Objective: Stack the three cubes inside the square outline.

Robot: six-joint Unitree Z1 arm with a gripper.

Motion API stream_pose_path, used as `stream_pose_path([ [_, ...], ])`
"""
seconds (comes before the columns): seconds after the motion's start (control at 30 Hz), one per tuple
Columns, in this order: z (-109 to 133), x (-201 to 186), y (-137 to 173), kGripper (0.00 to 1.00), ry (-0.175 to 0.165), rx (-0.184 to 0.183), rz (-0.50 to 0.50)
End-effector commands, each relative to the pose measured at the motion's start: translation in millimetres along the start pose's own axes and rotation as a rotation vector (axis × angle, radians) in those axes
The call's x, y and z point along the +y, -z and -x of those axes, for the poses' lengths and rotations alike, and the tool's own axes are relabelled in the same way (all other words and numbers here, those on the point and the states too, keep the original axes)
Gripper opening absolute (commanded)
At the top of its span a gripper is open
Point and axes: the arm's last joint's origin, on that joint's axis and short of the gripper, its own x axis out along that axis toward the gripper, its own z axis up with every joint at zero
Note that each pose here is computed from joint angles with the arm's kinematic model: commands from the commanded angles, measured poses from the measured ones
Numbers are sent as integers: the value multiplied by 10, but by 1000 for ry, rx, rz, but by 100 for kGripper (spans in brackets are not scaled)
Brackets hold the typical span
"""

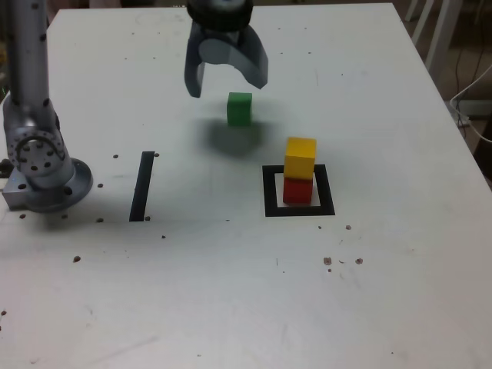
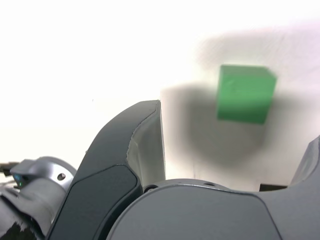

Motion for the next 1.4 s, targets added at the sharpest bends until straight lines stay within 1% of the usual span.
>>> stream_pose_path([
  [0.0,-33,57,-63,97,6,5,-13],
  [0.13,-91,133,-176,96,28,14,-40],
  [0.23,-162,177,-276,94,58,27,-63],
  [0.37,-305,238,-447,89,110,63,-99],
  [0.5,-410,278,-529,84,140,100,-114],
  [0.63,-463,299,-553,75,155,127,-120],
  [0.73,-490,306,-564,63,158,139,-121],
  [0.9,-506,313,-582,38,157,137,-126],
  [1.0,-512,316,-600,28,163,128,-137],
  [1.07,-517,315,-607,25,168,123,-142],
  [1.37,-507,303,-619,25,182,111,-149],
])
